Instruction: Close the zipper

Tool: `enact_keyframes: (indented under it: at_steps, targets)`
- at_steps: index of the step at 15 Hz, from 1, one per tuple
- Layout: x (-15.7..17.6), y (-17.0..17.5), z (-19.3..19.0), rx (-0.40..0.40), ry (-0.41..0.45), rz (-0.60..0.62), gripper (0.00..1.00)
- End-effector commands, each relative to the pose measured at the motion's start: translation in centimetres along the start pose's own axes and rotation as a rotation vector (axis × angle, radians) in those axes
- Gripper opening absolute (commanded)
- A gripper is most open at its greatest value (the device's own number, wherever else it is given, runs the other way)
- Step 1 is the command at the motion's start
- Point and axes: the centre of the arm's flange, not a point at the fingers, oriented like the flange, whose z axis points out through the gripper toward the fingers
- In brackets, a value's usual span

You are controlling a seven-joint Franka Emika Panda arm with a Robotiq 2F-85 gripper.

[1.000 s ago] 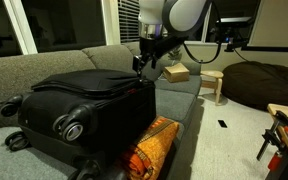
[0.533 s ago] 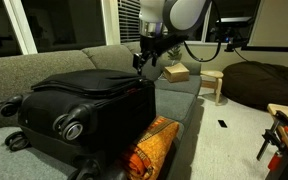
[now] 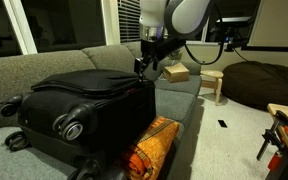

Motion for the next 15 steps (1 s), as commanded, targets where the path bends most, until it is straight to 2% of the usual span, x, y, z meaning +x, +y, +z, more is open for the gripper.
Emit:
enact_keyframes:
  at_steps: [1, 11, 15]
  targets:
    - [-1.3, 0.9, -0.1, 0.010, -0.003, -0.020, 1.00]
    - [-3.6, 1.0, 1.2, 0.018, -0.061, -0.072, 1.00]
    - [-4.0, 0.7, 1.3, 0.019, -0.054, -0.099, 1.00]
